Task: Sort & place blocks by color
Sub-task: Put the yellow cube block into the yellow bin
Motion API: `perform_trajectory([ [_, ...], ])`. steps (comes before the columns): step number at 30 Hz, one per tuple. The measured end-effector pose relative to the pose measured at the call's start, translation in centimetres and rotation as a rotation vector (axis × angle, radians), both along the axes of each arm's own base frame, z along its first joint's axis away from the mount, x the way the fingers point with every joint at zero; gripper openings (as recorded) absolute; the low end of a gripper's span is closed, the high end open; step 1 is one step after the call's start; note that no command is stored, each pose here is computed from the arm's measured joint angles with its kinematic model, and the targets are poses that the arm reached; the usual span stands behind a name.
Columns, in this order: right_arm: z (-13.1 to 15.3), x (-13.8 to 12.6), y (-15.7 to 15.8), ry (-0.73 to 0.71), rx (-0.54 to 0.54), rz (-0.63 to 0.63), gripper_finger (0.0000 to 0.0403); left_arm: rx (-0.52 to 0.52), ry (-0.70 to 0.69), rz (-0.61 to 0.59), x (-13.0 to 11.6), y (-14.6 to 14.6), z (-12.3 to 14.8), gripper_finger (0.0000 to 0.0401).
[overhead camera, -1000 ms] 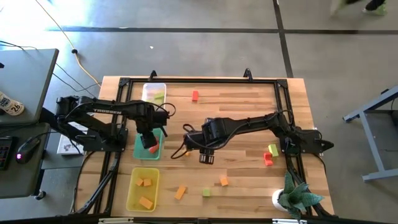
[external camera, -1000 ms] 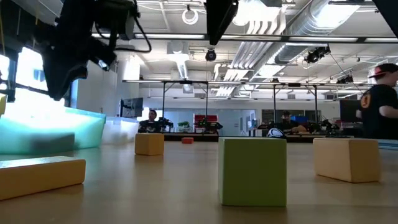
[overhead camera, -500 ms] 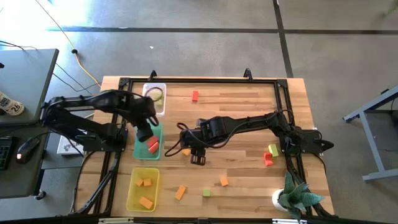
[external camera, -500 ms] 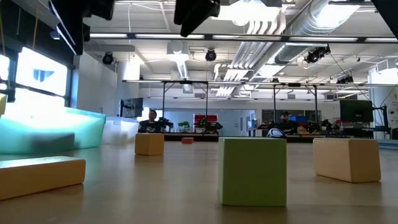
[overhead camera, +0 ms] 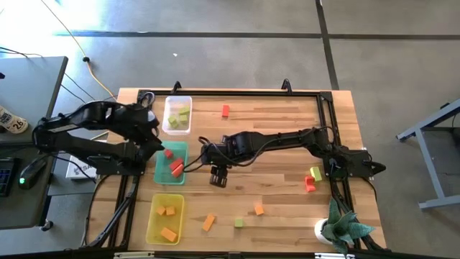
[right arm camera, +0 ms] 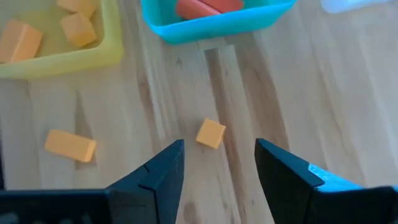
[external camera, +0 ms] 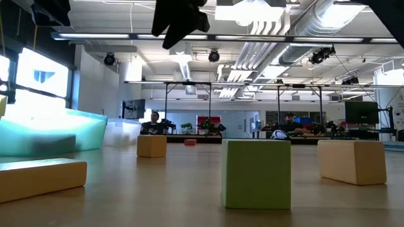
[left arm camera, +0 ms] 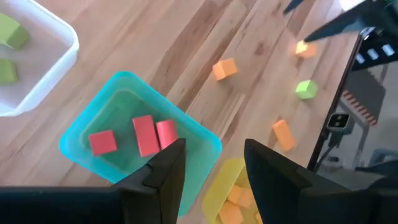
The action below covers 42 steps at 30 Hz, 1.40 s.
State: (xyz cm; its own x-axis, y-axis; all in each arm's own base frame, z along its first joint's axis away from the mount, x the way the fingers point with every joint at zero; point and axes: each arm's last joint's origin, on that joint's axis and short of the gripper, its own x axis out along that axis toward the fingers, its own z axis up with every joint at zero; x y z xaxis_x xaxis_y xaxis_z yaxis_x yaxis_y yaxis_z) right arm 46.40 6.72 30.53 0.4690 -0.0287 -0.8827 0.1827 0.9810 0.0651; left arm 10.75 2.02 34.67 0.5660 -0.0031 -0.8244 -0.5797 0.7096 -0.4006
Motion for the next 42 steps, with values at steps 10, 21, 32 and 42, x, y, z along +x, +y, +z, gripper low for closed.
perform_trajectory([
  [10,-4.2,2.0,-0.2,0.069,0.064,-0.048,0.0181,0.059,-0.043,0.034,-1.3,-0.1,0.4,0.0151],
  [21,-8.2,3.3,0.0,0.139,0.110,-0.178,0.0181,0.060,-0.043,0.033,-1.3,-0.1,0.4,0.0152],
  [32,-11.2,4.0,0.1,0.195,0.122,-0.234,0.0181,0.065,-0.042,0.027,-1.2,-0.1,0.4,0.0152],
  [42,-13.0,4.3,0.2,0.233,0.131,-0.247,0.0181,0.065,-0.043,0.027,-1.3,-0.1,0.4,0.0152],
])
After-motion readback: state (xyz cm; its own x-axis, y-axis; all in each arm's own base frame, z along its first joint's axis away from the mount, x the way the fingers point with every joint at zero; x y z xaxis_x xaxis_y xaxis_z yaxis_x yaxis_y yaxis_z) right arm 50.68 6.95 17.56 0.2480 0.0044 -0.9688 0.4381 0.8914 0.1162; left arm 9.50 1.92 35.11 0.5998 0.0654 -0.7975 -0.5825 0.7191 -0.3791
